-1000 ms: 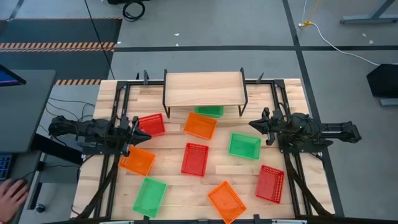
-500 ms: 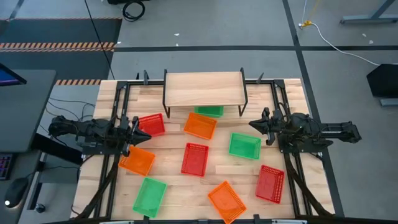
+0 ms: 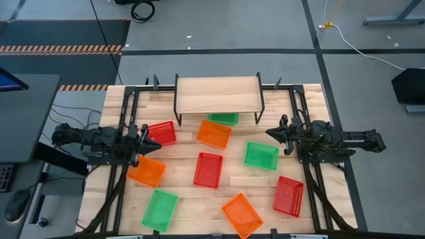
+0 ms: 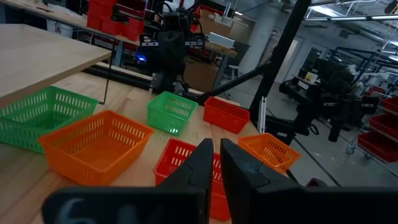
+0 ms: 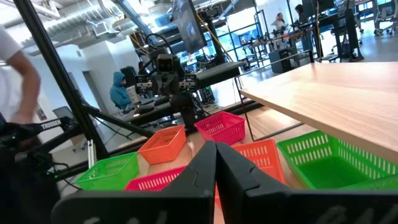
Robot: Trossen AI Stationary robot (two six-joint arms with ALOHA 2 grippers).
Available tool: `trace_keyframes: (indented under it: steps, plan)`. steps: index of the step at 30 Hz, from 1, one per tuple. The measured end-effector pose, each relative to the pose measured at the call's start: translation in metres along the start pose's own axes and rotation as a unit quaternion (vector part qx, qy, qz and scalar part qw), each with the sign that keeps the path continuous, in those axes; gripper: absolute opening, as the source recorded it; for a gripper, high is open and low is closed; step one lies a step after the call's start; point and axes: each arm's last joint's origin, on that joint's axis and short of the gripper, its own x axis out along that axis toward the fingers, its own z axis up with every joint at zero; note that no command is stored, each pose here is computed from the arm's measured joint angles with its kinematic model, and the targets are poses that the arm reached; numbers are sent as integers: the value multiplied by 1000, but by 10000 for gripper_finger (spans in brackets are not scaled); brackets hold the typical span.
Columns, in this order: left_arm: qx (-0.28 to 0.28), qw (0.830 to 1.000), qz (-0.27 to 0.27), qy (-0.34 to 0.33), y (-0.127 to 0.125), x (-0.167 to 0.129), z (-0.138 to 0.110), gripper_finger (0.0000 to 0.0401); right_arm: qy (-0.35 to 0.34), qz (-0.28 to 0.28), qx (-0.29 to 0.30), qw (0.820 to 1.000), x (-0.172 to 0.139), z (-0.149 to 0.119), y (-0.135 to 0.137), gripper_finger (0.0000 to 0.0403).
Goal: Stack baskets on shelf by color
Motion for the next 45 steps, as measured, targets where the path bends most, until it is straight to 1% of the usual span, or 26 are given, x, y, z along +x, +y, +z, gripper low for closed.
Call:
trace_keyframes:
  steps: [6,14,18,19,22,23,29,32,35,37,39,42,45]
  plan:
    - [0,1000,0,0,0,0,0,28,0,0,0,1000,0,0,0,12]
    - [0,1000,0,-1,0,0,0,38,0,0,0,1000,0,0,0,12]
    - [-4,1000,-6,-19,-1,0,4,37,0,0,0,1000,0,0,0,12]
    - [-9,1000,-8,-23,-2,0,5,36,0,0,0,1000,0,0,0,12]
    - [-62,997,-21,-43,-3,-1,9,32,0,0,0,1000,0,0,0,12]
    - [-68,996,-23,-51,-4,-1,10,30,0,0,0,1000,0,0,0,12]
    - [-92,990,4,-108,-3,-2,19,23,0,0,0,1000,0,0,0,12]
    - [-108,984,33,-141,-2,-3,23,24,0,0,0,1000,0,0,0,12]
    - [-124,973,77,-180,-1,-3,29,23,0,0,0,1000,0,0,0,12]
    - [-119,970,91,-191,-5,-2,43,20,0,0,0,1000,0,0,0,12]
    - [-96,972,101,-188,-13,2,65,18,0,0,0,1000,0,0,0,12]
    - [-35,981,124,-146,-28,18,102,18,0,0,0,1000,0,0,0,12]
    - [18,986,135,-99,-47,40,143,18,-8,-1,0,1000,0,1,0,12]
